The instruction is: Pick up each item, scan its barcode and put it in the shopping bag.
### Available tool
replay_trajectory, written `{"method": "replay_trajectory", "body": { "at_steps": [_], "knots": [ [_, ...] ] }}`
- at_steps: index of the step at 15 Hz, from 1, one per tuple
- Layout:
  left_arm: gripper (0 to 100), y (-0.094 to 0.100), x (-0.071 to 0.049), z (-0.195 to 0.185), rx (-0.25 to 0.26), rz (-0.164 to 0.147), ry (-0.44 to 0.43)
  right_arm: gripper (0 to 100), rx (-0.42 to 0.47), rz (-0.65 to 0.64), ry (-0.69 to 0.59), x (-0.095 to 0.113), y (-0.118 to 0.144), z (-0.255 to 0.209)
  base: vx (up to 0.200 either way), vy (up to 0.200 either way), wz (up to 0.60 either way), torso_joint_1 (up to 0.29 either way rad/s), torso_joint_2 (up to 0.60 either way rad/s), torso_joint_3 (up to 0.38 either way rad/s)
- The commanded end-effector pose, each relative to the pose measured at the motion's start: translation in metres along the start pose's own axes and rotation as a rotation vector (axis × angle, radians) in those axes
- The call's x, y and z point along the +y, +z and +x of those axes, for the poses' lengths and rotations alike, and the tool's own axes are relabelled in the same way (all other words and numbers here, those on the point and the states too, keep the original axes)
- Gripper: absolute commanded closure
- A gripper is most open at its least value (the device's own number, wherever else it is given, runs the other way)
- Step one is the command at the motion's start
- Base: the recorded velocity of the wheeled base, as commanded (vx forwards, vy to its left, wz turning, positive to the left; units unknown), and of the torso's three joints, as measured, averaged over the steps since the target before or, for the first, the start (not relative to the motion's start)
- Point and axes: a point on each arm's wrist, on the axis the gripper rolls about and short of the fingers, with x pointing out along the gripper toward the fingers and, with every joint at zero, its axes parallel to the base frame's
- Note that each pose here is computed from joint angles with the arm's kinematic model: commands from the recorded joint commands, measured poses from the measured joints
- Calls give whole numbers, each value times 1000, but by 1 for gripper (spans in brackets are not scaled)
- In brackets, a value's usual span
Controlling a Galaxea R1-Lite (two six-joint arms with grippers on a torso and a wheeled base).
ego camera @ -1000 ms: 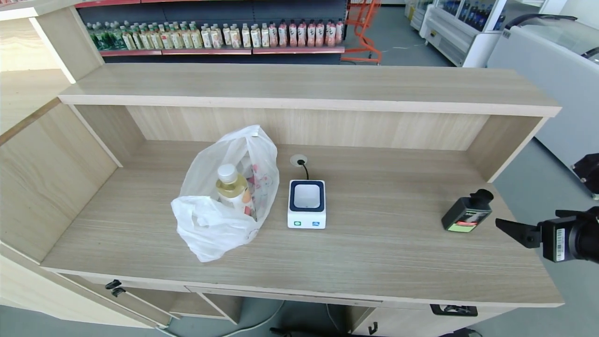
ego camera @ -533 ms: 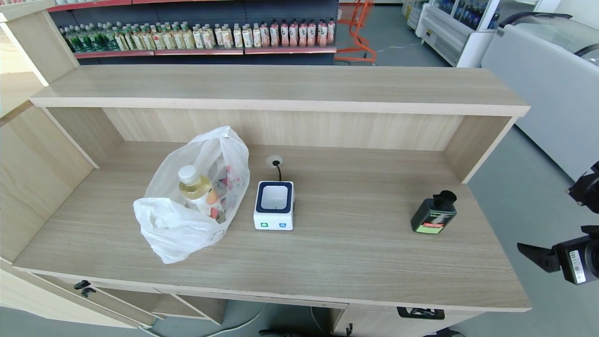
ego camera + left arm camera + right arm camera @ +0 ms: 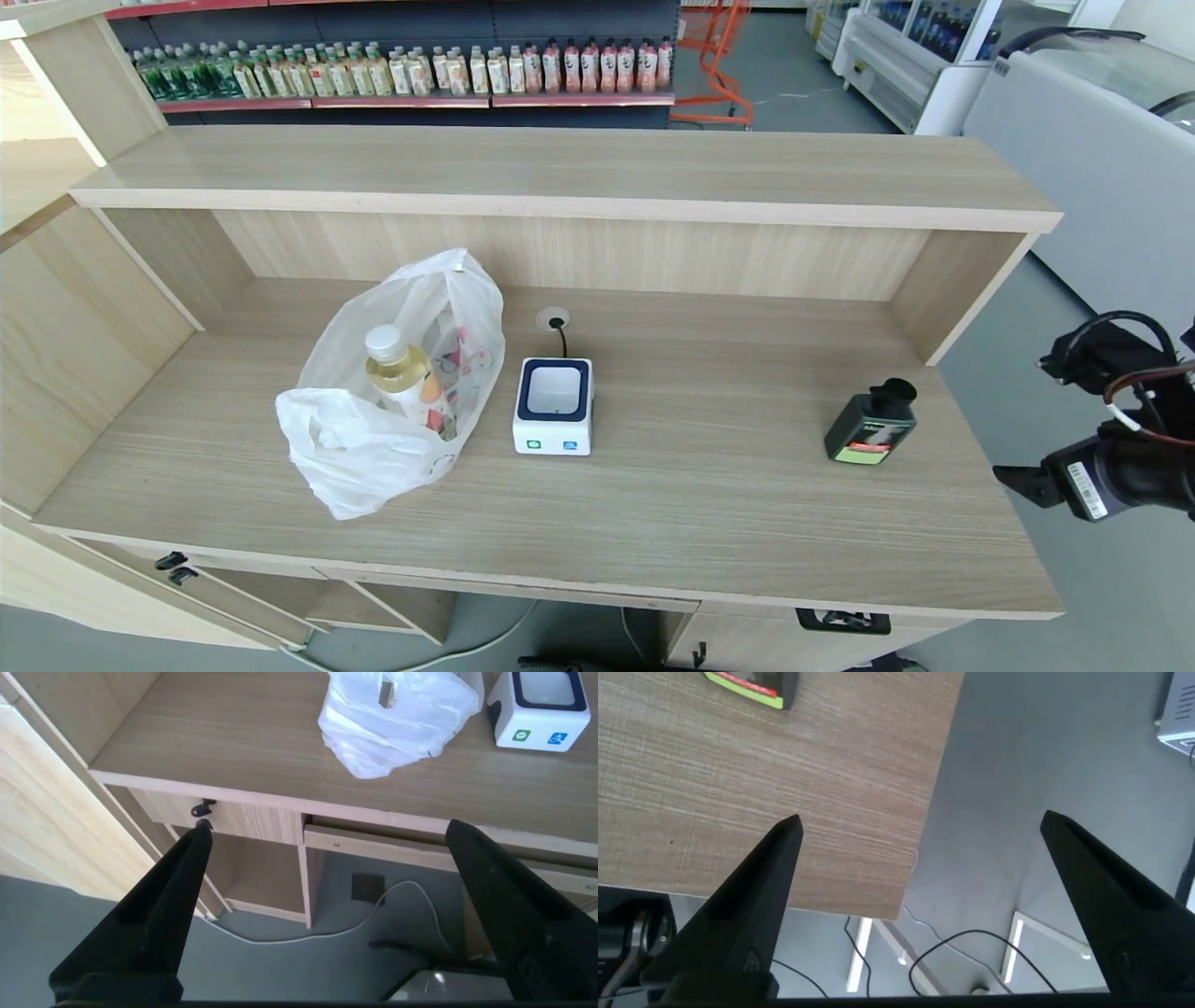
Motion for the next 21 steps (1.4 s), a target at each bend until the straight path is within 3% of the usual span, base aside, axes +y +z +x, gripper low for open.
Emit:
{"method": "replay_trajectory", "body": {
  "at_steps": [1,6,8,10,21],
  "knots": [
    [0,0,0,0,0,0,0,0,44,-20,30,2,14,37,0,0,0,0,0,0],
    [0,0,0,0,0,0,0,0,46,-49,149,17,26,72,0,0,0,0,0,0],
    [0,0,0,0,0,0,0,0,11,-90,192,23,28,78,0,0,0,0,0,0],
    [0,0,0,0,0,0,0,0,-86,-172,223,27,32,98,0,0,0,0,0,0],
    [0,0,0,0,0,0,0,0,-158,-215,328,60,48,136,0,0,0,0,0,0]
  ]
}}
